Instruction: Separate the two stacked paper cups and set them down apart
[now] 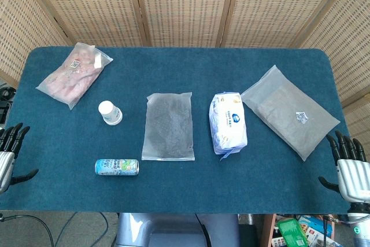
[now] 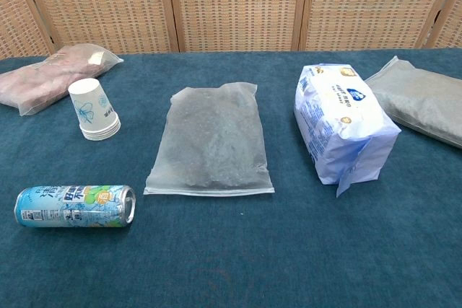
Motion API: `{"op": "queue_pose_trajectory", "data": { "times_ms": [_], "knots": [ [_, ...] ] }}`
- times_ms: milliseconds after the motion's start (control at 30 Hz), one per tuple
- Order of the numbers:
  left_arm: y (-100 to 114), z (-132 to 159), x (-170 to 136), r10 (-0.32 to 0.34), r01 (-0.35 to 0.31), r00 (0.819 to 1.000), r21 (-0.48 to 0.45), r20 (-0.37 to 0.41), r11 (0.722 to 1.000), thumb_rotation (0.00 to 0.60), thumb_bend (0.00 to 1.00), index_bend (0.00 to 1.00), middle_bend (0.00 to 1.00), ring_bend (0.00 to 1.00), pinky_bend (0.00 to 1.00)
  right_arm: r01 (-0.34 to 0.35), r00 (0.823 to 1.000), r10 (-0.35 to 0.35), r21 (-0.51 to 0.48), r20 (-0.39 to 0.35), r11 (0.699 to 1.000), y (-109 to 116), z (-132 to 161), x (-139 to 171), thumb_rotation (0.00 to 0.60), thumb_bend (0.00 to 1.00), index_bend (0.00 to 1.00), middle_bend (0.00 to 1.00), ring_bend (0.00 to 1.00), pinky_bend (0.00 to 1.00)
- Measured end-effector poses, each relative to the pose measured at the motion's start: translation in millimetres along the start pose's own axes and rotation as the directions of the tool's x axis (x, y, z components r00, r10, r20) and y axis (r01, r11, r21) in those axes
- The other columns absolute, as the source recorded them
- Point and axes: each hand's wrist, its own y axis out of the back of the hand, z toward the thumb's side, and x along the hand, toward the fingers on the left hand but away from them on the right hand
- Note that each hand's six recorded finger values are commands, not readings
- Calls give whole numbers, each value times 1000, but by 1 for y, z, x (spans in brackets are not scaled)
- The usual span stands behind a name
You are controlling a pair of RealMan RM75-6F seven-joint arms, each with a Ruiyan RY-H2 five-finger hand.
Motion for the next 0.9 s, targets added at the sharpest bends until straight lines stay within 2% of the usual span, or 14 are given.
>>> {"op": "queue_pose_trajectory", "data": {
  "times_ms": [533, 700, 900],
  "knots": [
    [-5, 3, 9, -13, 13, 1000, -8, 9, 1000, 600, 138, 0, 0, 0, 0, 11, 1000, -11, -10, 3, 1000, 1, -1, -2, 600, 0, 22, 0, 0, 0],
    [-3, 14, 40, -5, 6, 998, -22, 68, 1000, 600, 141, 0, 0, 0, 0, 4, 1000, -4, -5, 7, 1000, -2, -2, -5, 600, 0, 22, 0, 0, 0],
    [-12, 35, 99, -61, 63, 985, -5, 160, 998, 600, 141, 0, 0, 0, 54, -20, 999, 20, 6, 27, 1000, -11, -6, -12, 600, 0, 22, 0, 0, 0]
  ]
}}
